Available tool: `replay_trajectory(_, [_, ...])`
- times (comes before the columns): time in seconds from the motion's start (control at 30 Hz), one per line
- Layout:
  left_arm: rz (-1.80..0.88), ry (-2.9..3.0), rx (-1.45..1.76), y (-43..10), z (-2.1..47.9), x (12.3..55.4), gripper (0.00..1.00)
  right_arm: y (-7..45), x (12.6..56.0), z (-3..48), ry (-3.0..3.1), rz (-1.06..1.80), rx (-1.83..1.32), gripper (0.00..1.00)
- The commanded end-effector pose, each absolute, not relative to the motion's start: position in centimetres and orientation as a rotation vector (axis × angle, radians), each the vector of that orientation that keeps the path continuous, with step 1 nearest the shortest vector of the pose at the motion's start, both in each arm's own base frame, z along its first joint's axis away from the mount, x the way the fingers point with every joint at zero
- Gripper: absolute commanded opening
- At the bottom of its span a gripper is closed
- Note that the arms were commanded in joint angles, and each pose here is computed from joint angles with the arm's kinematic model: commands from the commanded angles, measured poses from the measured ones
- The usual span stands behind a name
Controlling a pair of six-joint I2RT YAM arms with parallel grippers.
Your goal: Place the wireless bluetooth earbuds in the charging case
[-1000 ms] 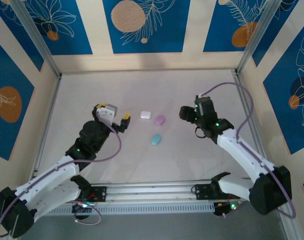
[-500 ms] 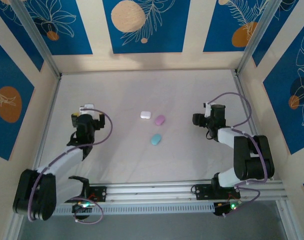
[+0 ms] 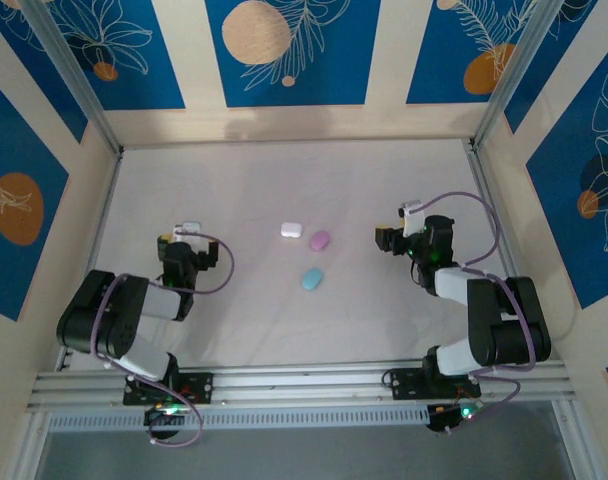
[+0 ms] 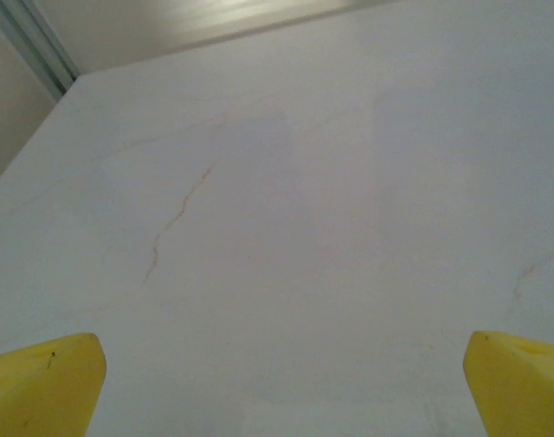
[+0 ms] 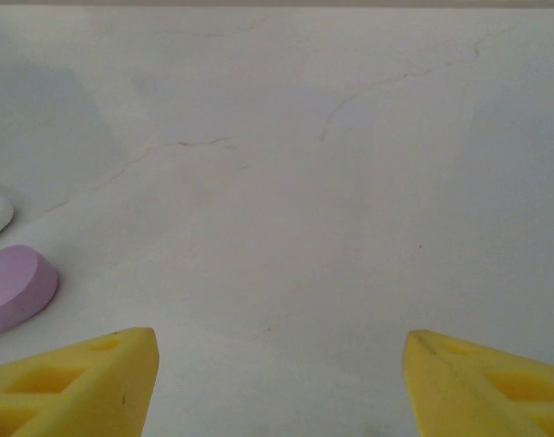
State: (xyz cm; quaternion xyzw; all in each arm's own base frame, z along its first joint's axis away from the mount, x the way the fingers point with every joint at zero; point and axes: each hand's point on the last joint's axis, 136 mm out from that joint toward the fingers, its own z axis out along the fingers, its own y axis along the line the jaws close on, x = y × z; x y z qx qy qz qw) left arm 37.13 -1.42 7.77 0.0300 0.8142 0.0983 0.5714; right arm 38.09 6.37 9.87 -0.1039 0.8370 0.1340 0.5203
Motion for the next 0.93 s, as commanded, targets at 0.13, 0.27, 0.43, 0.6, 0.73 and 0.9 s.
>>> replay_trajectory(0.13, [0.181,1.898,-0.031,-0.1,9.3,39.3,1.00,3.6,39.6,9.4,1.955,0.274,-0.081,0.75])
replay_trajectory(0.27, [0.183,1.886,-0.028,0.0,9.4,39.4,1.00,2.7,39.6,9.3,1.958,0.204,-0.027,0.99])
replay_trajectory(0.43, [0.174,1.879,-0.008,-0.4,9.5,39.2,1.00,2.6,39.6,9.4,1.947,0.173,-0.020,0.99])
replay_trajectory(0.6, [0.166,1.883,0.002,-0.6,9.5,39.3,1.00,2.9,39.6,9.4,1.947,0.180,-0.040,0.99])
replay_trajectory(0.73, [0.166,1.883,0.001,-0.5,9.5,39.3,1.00,3.1,39.7,9.3,1.956,0.196,-0.047,0.99])
replay_trajectory(0.9, [0.127,1.880,0.063,-1.5,9.5,39.3,1.00,3.1,39.6,9.3,1.958,0.217,-0.050,0.99])
